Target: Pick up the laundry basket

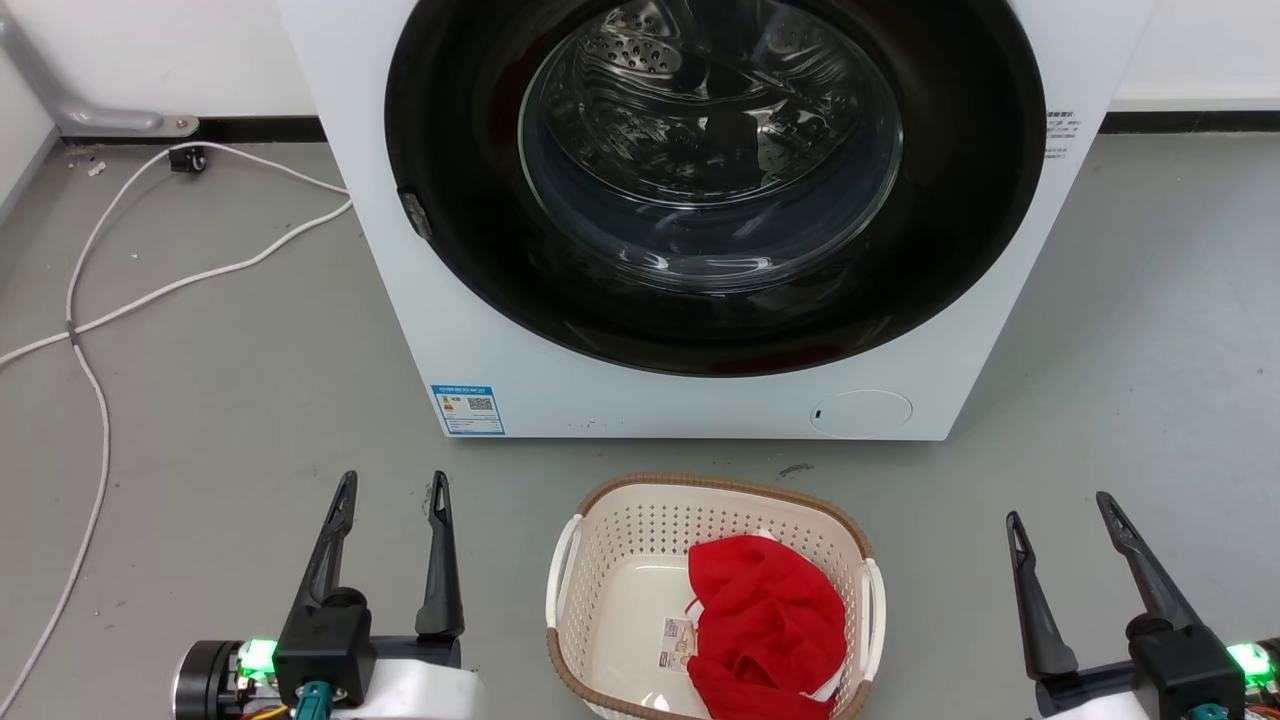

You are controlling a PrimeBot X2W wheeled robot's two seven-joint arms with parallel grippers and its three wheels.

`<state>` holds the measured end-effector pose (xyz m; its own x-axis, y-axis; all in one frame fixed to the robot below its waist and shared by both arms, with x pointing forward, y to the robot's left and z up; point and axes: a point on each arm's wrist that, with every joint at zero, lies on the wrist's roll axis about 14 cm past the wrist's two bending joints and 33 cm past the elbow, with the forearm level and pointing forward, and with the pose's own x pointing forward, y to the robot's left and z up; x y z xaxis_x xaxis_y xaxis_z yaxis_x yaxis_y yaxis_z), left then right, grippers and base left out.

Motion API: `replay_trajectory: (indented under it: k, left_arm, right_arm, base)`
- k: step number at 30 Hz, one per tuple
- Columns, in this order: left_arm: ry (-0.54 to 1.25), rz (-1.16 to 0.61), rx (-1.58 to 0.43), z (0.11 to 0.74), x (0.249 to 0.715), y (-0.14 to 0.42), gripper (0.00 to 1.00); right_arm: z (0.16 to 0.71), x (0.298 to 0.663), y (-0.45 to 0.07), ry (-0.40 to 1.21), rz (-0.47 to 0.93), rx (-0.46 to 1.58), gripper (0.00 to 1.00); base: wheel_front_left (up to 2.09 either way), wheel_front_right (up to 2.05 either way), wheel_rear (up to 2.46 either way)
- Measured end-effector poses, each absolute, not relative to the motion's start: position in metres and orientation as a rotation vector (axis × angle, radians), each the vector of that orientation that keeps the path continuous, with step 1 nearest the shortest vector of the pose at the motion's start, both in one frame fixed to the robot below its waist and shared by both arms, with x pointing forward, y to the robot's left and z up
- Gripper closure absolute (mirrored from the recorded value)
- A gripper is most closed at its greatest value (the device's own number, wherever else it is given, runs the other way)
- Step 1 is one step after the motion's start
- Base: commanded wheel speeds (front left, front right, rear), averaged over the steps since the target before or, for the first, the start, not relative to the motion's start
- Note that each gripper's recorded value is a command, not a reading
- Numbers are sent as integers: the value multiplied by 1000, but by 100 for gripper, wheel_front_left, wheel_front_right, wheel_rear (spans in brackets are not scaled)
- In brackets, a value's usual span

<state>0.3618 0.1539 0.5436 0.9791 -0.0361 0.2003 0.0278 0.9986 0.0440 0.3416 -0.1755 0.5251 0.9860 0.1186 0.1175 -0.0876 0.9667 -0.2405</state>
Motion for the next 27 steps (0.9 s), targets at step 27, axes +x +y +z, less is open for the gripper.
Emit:
replay_trajectory:
  k: [27]
  left_arm:
    - [-196,-17,36,542,359,158,0]
  right_arm:
    - [519,340,-183,-114,75,-143,0]
  base:
    - [0,0,0]
